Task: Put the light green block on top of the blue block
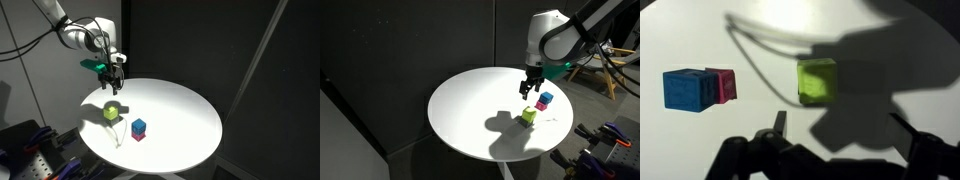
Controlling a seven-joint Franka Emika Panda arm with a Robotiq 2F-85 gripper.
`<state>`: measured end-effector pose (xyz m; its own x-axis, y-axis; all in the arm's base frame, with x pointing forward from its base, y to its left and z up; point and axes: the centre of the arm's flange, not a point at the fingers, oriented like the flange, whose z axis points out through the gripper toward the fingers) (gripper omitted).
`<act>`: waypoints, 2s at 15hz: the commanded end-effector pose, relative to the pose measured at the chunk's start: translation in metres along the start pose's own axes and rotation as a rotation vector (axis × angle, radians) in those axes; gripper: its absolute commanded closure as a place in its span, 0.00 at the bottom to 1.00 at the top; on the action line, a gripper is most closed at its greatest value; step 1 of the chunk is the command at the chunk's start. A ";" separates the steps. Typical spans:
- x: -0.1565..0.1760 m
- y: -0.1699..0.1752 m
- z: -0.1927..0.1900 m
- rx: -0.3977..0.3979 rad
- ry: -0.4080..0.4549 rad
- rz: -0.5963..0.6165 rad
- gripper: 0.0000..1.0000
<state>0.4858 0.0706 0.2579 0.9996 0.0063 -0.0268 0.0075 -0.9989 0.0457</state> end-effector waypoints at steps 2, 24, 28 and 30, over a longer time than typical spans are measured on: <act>-0.009 0.001 0.017 -0.031 0.031 0.042 0.00; -0.015 -0.001 0.038 -0.009 0.007 -0.006 0.00; -0.008 -0.001 0.047 -0.009 0.006 -0.030 0.00; -0.006 0.000 0.052 -0.013 -0.003 -0.033 0.00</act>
<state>0.4712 0.0706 0.2132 0.9992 0.0208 -0.0343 0.0230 -0.9977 0.0635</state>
